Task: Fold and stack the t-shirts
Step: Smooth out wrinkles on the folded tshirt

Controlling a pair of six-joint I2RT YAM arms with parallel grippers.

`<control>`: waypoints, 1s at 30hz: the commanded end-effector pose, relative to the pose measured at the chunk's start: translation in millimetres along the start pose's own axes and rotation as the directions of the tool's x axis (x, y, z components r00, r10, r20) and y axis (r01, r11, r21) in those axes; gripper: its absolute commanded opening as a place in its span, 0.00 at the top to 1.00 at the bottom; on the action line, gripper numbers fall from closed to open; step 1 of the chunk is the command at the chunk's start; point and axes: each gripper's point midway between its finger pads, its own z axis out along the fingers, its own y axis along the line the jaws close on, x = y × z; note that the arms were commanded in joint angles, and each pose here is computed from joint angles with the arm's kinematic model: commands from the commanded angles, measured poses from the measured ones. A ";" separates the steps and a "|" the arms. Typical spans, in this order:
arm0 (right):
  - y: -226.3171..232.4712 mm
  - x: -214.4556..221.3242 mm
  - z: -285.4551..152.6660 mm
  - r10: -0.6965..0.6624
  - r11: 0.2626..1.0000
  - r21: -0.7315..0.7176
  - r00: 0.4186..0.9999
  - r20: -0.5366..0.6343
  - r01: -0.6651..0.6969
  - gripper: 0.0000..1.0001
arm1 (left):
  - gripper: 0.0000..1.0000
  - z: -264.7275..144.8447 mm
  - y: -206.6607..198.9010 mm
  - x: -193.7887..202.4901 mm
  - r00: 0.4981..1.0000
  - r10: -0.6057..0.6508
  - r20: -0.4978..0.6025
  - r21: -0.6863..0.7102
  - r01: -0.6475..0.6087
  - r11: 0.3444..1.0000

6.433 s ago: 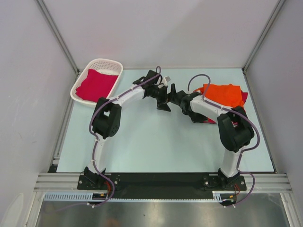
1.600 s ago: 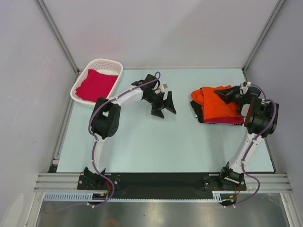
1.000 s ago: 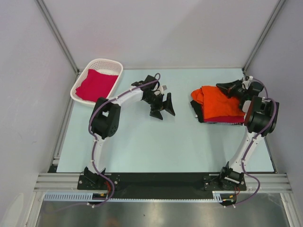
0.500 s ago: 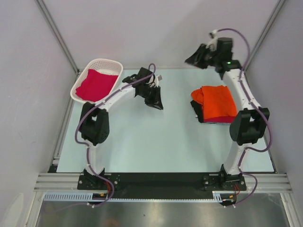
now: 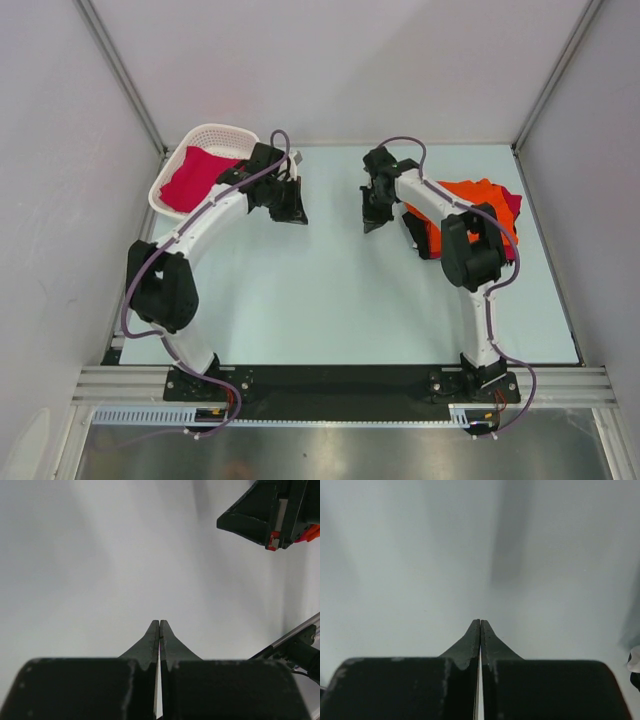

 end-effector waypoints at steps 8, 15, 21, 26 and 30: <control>-52.8 10.8 4.3 -0.031 0.956 0.289 0.999 -0.039 0.041 1.00 | 1.00 0.9 -3.3 -6.7 0.999 0.044 0.020 0.029 -0.045 0.999; -75.3 9.9 20.3 0.005 0.950 0.311 0.998 -0.064 0.015 1.00 | 1.00 3.9 -1.9 -1.9 0.999 0.042 0.005 0.032 -0.042 0.999; -106.0 3.8 28.5 0.046 0.934 0.358 0.996 -0.072 -0.017 1.00 | 1.00 3.7 -2.4 -0.3 0.999 0.042 0.000 0.037 -0.042 0.998; -129.5 -3.6 25.4 0.067 0.914 0.405 0.996 -0.060 -0.037 1.00 | 1.00 6.0 -1.6 1.0 0.999 0.042 -0.006 0.038 -0.042 0.998; -151.3 -5.7 21.1 0.074 0.887 0.460 0.995 -0.061 -0.038 1.00 | 1.00 8.1 -0.8 1.1 0.999 0.042 -0.010 0.037 -0.042 0.998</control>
